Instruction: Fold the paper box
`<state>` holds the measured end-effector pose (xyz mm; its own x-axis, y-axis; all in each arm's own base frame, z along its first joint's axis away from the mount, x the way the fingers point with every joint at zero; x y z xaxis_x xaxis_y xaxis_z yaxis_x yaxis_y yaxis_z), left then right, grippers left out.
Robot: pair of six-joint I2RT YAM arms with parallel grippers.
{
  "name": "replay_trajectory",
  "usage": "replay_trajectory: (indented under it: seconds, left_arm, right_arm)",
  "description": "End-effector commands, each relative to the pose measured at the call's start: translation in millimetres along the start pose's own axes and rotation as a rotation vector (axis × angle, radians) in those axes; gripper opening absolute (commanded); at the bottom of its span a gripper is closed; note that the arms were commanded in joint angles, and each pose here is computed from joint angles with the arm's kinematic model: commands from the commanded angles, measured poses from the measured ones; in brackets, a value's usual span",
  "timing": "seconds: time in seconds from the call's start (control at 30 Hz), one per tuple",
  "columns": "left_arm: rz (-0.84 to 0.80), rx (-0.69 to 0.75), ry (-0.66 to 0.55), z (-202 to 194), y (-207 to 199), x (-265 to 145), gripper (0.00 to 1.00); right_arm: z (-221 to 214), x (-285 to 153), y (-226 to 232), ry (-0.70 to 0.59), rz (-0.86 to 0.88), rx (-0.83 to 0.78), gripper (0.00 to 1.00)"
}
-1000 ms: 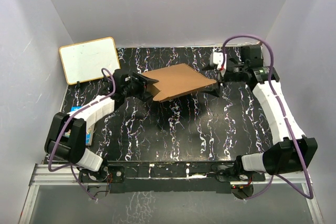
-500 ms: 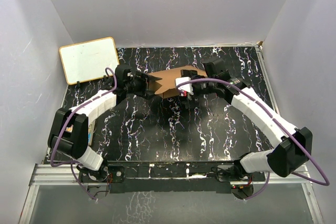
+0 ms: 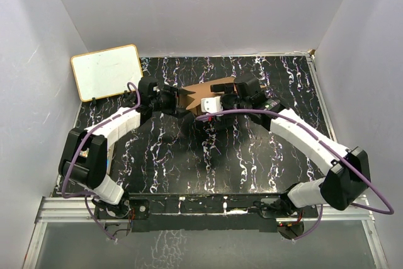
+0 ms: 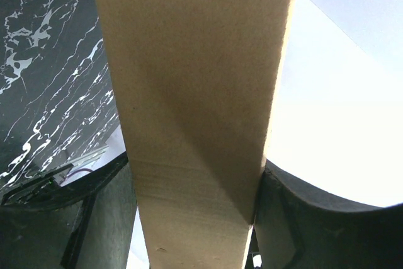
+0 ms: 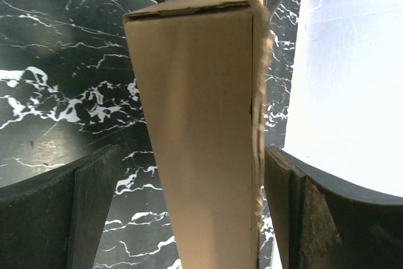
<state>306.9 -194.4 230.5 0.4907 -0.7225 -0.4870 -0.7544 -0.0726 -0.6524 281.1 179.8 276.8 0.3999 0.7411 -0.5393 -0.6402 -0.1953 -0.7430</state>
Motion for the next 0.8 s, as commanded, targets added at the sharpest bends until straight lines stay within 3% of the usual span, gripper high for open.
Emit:
replay_trajectory:
  seconds: [0.0,0.13,0.33,0.5,0.67,0.77]
  left_arm:
    - [-0.063,0.026,0.091,-15.5,-22.8,-6.6,0.21]
    - [-0.066,0.032,0.089,-15.4,-23.8,-5.8,0.21]
    - [-0.068,0.037,0.092,-13.2,-22.9,-3.6,0.22]
    - [-0.085,0.04,0.103,-12.3,-24.3,-1.7,0.28]
    - [-0.153,0.041,0.134,-10.3,-25.3,-5.2,0.45]
    - [-0.185,0.051,0.12,-7.7,-28.9,-11.6,0.72]
  right_arm:
    - [-2.8,8.6,-13.5,0.087,-0.106,-0.091,1.0]
    - [-4.3,15.4,-14.2,0.136,-0.135,-0.107,0.97]
    - [-5.5,18.7,-16.1,0.158,-0.161,-0.112,0.74]
    - [-3.9,19.1,-17.5,0.144,-0.169,-0.078,0.59]
    - [-0.8,17.0,-21.7,0.128,-0.184,-0.03,0.5]
    - [-0.6,15.0,-24.0,0.11,-0.194,0.013,0.47]
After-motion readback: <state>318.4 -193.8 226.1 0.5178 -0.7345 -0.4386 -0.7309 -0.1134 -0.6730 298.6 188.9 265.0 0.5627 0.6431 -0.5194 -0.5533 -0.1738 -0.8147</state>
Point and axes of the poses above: each gripper's point midway between its finger pads, its own x axis out along the fingers, its own y axis along the line the jaws close on, z = x × y, the point moved 10 cm from there along -x, back along the fingers, and after that the axes turned 12 degrees about -x, right-handed, at the moved point
